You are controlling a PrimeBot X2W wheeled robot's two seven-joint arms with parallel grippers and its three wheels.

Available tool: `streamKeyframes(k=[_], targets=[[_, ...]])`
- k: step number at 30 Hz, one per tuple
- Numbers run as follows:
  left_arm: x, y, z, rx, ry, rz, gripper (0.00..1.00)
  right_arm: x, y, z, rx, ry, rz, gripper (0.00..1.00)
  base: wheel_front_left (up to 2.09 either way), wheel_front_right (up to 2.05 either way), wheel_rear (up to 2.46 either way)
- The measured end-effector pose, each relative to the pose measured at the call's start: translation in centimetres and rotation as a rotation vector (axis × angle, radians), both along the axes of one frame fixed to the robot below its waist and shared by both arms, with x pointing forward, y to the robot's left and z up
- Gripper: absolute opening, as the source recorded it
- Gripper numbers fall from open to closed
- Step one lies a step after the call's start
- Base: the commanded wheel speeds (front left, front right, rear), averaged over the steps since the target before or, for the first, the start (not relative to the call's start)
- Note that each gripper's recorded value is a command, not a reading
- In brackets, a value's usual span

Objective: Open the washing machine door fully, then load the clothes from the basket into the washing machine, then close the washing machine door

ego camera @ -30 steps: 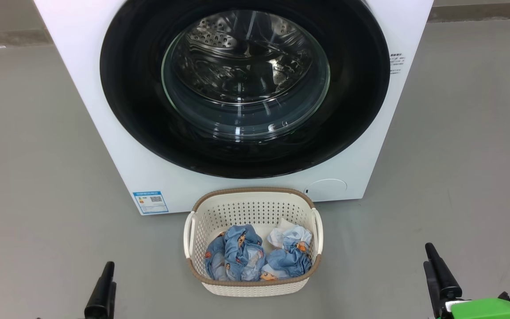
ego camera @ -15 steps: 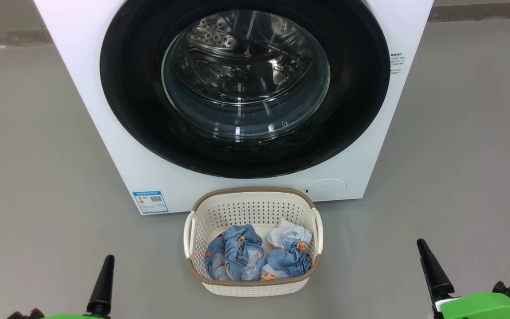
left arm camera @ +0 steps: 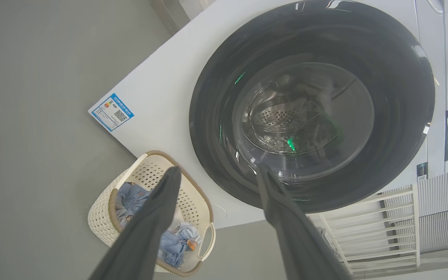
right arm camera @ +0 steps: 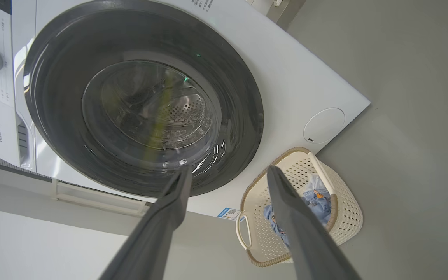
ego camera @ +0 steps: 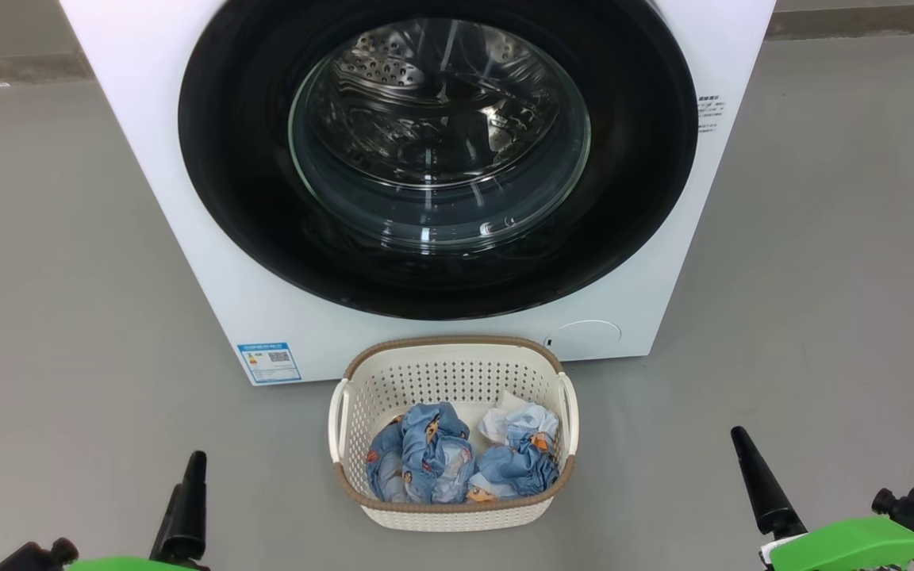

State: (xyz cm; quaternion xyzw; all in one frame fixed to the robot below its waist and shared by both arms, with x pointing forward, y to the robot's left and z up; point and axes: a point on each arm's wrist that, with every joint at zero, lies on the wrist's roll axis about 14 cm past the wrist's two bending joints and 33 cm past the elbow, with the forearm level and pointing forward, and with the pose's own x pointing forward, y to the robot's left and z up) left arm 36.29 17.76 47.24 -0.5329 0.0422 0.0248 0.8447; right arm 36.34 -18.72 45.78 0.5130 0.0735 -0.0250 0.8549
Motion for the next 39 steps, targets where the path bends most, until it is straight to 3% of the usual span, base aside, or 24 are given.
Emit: streamKeyframes(k=[39], targets=[[0.5, -0.9, 2.0, 0.495, -0.112, -0.063, 1.00, 0.6, -0.2, 1.6, -0.398, -0.094, 0.078, 1.00, 0.00, 0.00, 0.00]])
